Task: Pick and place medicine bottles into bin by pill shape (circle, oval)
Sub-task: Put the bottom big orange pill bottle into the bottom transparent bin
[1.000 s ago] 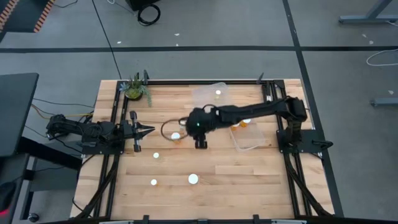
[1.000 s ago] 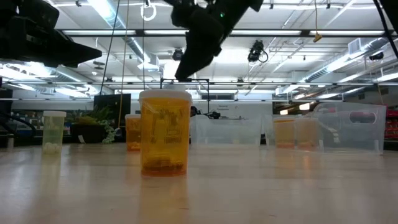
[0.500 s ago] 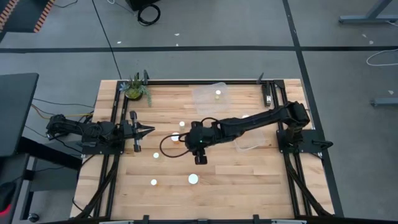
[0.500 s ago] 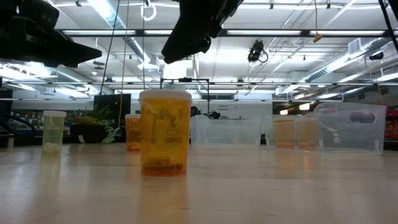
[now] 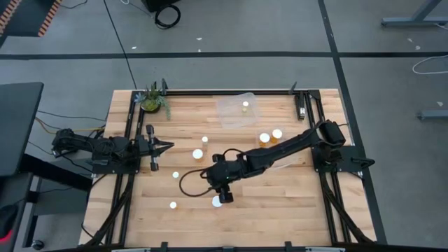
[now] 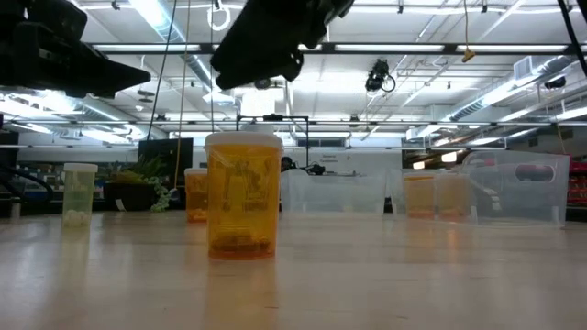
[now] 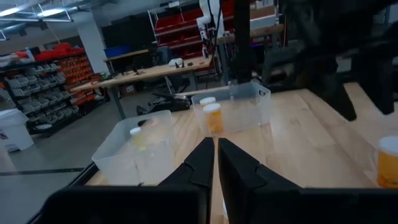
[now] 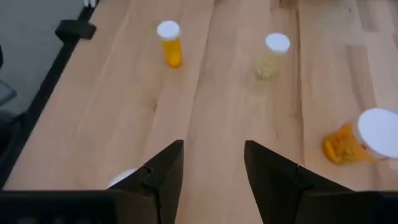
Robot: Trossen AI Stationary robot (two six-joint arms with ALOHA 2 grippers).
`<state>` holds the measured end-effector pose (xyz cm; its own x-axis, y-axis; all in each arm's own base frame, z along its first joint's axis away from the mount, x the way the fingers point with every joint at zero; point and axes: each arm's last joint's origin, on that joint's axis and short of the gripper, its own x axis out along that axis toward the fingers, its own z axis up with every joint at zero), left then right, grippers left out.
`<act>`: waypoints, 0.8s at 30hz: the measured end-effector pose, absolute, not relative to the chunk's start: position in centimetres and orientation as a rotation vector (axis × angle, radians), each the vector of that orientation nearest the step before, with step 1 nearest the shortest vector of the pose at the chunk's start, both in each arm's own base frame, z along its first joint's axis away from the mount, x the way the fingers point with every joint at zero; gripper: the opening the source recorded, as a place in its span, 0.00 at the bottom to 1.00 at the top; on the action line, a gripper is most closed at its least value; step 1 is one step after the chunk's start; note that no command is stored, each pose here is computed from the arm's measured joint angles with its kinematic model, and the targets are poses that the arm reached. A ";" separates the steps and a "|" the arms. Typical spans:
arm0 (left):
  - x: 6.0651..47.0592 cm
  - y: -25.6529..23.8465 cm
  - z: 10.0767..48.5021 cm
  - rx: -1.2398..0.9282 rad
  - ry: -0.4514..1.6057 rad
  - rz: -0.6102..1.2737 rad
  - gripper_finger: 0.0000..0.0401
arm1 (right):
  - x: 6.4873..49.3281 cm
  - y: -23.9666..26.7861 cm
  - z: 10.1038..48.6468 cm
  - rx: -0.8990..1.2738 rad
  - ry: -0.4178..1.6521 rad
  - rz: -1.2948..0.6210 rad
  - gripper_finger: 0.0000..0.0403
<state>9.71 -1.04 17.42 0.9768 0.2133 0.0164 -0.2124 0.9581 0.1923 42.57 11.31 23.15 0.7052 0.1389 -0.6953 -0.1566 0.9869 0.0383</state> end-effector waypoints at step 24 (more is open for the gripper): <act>9.8 -1.1 17.2 0.202 0.025 0.213 0.09 | 44.4 14.9 24.1 -0.082 0.783 0.150 0.42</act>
<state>9.75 -1.06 17.19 0.9772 0.2124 -0.0036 -0.2073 0.9572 0.2019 44.38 14.89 24.09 0.6991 0.1040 -0.7074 -0.1650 0.9861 -0.0180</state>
